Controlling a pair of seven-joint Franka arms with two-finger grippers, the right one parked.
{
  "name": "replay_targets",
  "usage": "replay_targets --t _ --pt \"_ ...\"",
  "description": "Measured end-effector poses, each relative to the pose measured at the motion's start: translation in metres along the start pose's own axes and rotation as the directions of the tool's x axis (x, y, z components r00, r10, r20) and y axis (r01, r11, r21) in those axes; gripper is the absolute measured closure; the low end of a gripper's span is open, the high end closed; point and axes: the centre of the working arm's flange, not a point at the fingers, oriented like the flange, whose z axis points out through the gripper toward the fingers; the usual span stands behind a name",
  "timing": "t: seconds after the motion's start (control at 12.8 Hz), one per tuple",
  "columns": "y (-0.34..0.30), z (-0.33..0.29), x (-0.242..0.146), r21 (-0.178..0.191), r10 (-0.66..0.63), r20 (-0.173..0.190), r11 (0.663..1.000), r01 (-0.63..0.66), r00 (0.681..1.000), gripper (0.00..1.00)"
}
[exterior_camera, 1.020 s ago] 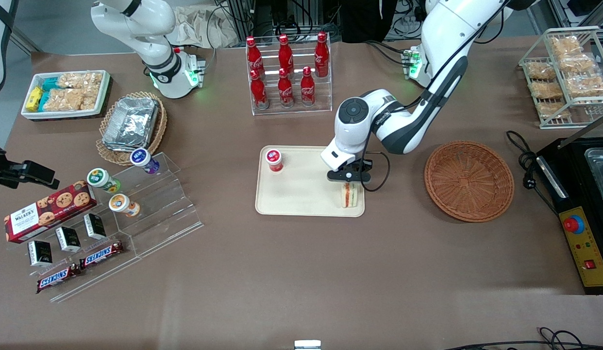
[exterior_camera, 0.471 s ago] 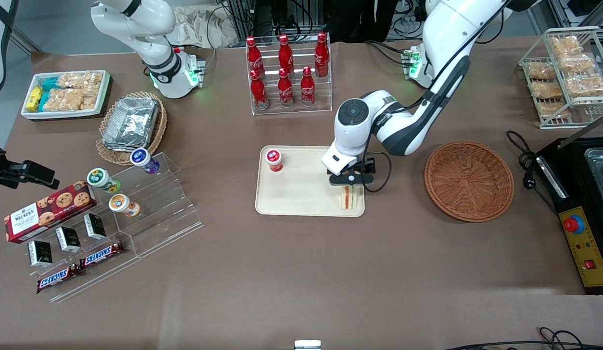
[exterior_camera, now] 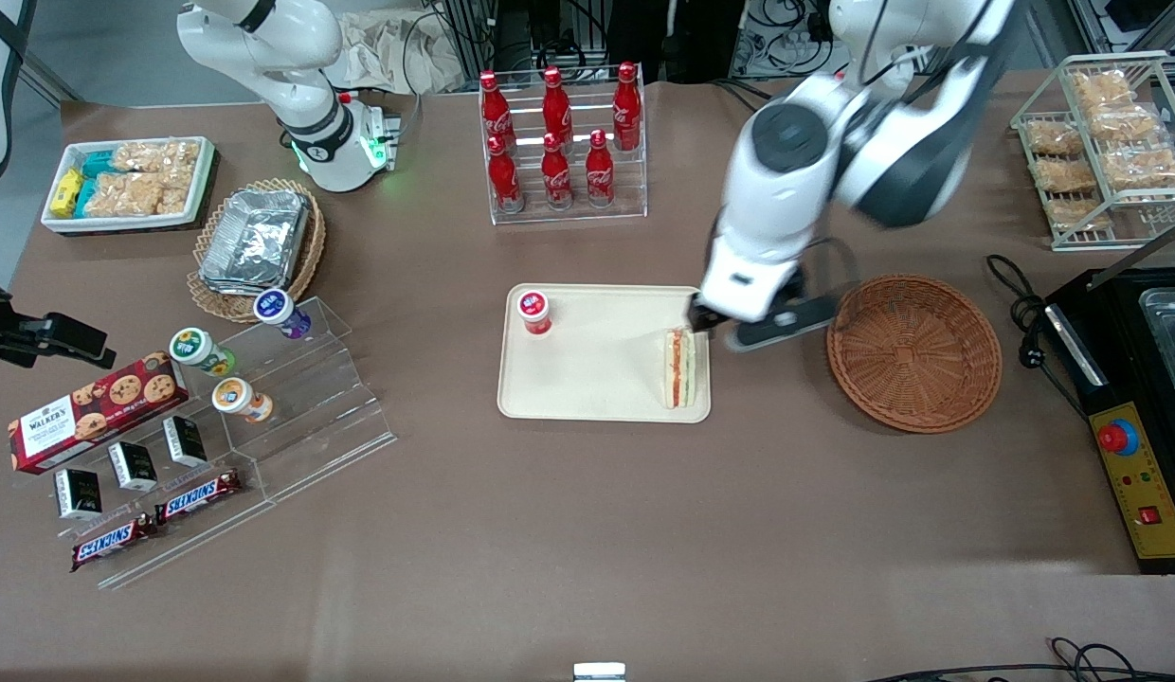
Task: Place sandwich from basket to tray
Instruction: 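Raise the left gripper up and away from the sandwich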
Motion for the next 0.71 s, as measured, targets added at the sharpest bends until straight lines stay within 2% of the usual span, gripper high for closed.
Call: replay_targets --t 0.16,0.31,0.55,0.71 --pt "-0.056 -0.039 0.029 -0.002 -0.016 0.013 1.0 0.016 1.0 0.0" --pt "-0.13 -0.076 0.051 0.011 0.105 0.054 0.994 -0.106 0.993 0.0" --pt "-0.234 -0.117 0.066 -0.009 0.322 0.105 0.947 -0.323 0.941 0.0" --pt "-0.269 -0.127 0.073 -0.033 0.392 0.112 0.92 -0.391 0.913 0.0"
